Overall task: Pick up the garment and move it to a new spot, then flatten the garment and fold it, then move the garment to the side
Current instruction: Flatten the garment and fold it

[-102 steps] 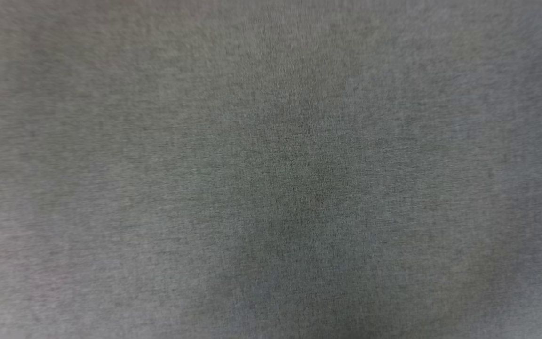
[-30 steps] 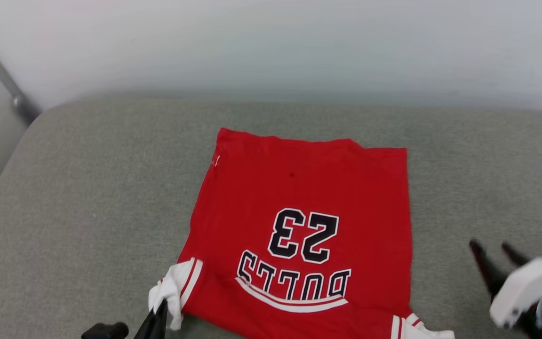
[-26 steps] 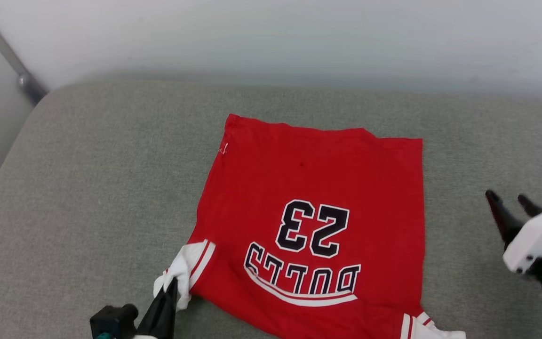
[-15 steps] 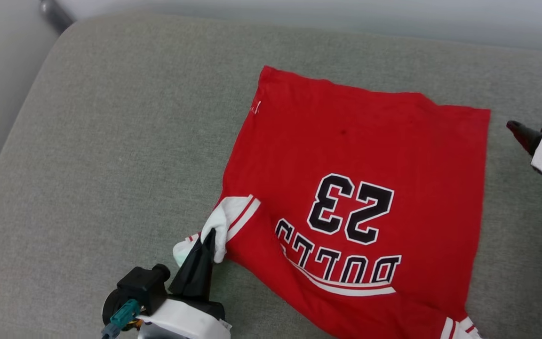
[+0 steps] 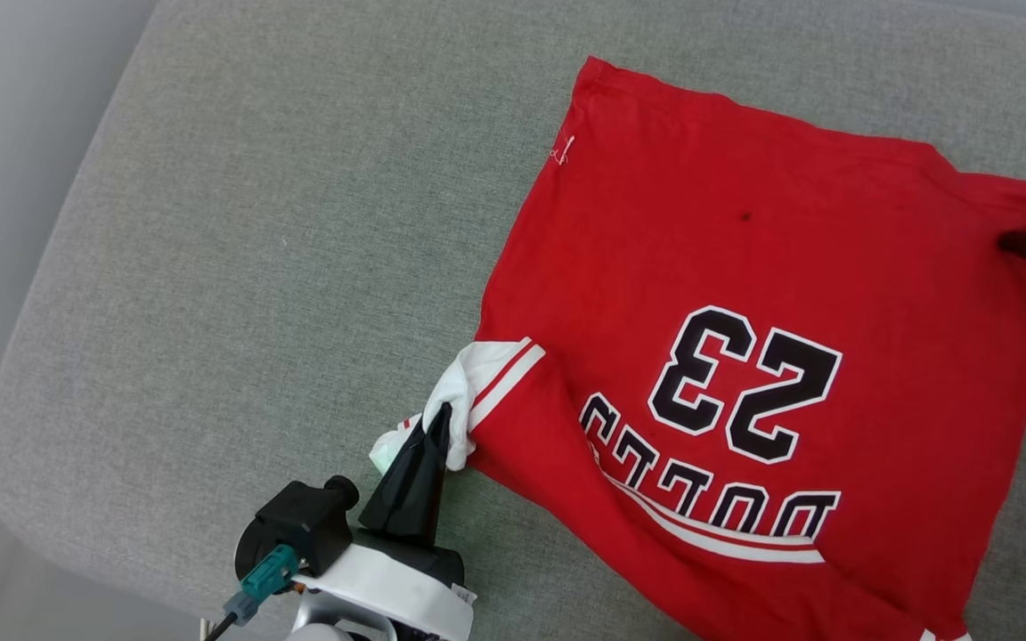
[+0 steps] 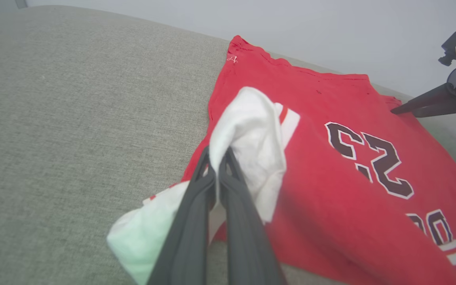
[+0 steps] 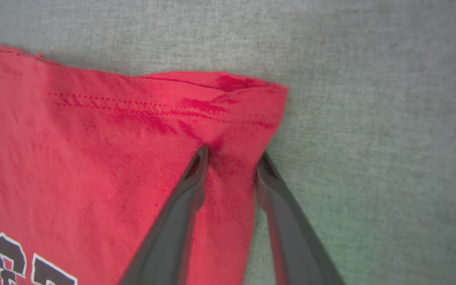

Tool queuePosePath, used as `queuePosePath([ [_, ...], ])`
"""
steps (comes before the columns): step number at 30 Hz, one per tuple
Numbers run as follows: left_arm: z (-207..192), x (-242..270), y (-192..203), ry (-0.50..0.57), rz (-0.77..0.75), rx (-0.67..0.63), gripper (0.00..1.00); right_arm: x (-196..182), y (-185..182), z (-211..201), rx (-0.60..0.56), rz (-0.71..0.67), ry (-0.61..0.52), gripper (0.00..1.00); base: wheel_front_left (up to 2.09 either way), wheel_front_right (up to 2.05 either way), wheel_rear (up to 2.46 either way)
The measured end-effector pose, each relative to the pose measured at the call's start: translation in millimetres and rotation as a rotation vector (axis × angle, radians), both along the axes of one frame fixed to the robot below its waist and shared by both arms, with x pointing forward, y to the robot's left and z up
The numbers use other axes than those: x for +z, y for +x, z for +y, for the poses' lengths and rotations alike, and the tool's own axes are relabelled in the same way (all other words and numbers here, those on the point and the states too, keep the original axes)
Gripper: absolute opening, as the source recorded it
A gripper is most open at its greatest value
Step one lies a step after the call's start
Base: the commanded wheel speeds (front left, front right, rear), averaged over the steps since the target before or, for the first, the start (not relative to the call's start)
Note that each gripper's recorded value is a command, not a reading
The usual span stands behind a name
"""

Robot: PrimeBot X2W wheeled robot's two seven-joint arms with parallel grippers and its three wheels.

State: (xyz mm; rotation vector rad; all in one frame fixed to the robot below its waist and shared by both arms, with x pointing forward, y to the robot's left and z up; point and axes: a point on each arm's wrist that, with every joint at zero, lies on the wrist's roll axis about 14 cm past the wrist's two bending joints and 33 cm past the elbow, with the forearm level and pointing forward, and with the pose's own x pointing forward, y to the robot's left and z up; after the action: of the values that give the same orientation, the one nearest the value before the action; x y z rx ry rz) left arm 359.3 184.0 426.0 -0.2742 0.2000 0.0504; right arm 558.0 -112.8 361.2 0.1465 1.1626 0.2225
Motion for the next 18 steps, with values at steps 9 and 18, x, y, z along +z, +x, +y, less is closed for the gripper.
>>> queuePosePath([
  [9, 3.5, 14.9, -2.6, 0.008, -0.049, -0.001, 0.0, 39.3, 2.8, -4.6, 0.004, -0.107, 0.004, 0.0, 0.0, 0.0, 0.0],
  [18, -1.2, 36.7, -14.4, 0.008, -0.109, -0.032, 0.0, 119.0, -21.2, -60.4, -0.003, -0.302, -0.1, 0.0, 0.0, 0.0, 0.0],
])
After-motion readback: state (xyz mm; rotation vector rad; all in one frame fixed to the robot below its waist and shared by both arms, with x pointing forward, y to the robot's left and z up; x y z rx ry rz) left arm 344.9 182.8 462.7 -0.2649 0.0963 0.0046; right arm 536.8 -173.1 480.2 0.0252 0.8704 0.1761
